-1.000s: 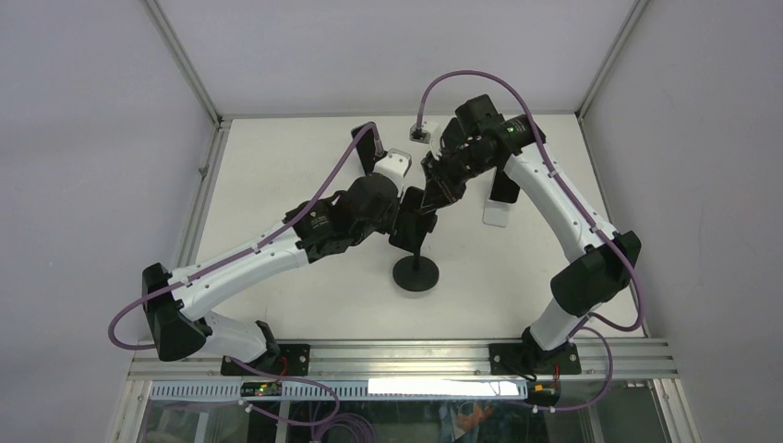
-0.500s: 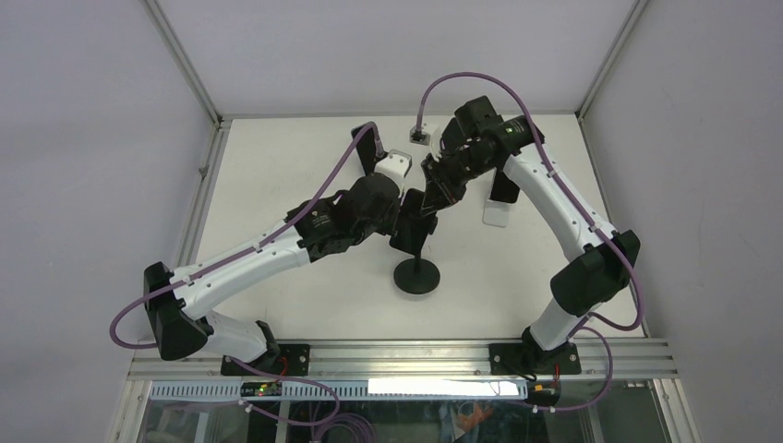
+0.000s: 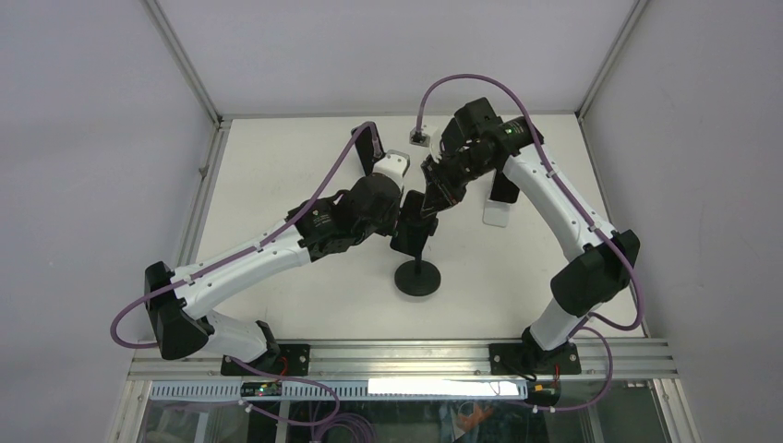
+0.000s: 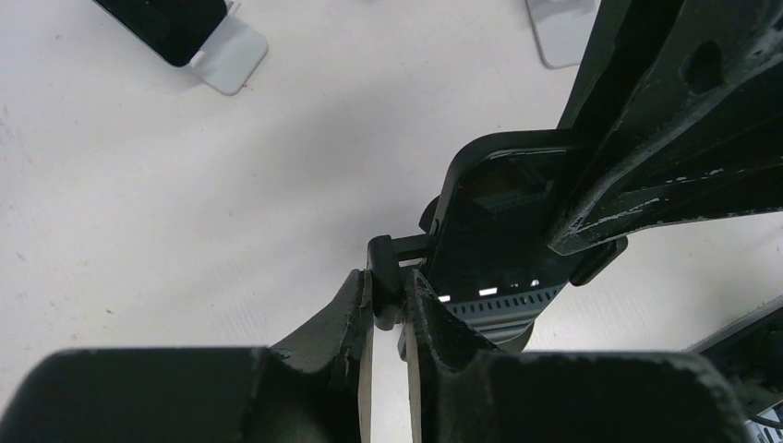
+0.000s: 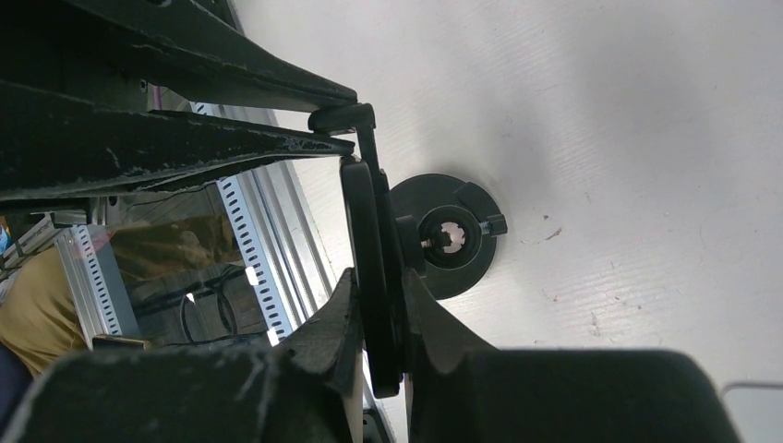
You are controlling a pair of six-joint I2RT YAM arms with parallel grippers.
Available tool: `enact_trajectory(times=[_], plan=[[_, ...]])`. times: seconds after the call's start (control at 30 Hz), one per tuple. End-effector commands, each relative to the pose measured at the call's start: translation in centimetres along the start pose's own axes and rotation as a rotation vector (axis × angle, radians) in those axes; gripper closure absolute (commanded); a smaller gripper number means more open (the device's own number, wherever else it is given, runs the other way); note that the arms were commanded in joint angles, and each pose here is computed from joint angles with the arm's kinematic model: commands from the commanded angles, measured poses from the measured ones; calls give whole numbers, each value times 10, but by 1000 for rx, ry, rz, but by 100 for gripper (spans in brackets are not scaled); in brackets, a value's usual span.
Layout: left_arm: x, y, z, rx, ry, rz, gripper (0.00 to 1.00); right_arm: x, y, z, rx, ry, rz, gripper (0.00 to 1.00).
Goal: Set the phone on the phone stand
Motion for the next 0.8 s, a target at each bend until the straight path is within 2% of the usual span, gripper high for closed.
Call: enact_trajectory(times=[0.0,0.57,0.77], plan=[[-13,76,90,-280,194,-183,86,-126,26,7,-7,13,-535,100],[-13,91,98,-306,194,-225,80,-119,16,0,14,22,-503,100],[-12,93,89,-311,139,-238,74,-95,13,0,-19,38,-365,100]])
Point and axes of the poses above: each gripper's point midway between its finger pads, its own y axis back along the fingers, its own x axis along the line the jaws close on, z = x × y, the point moved 1 cm from there along y, back along the fingers, and after that the axes turned 13 degrees about -y, right-handed, at the moved point
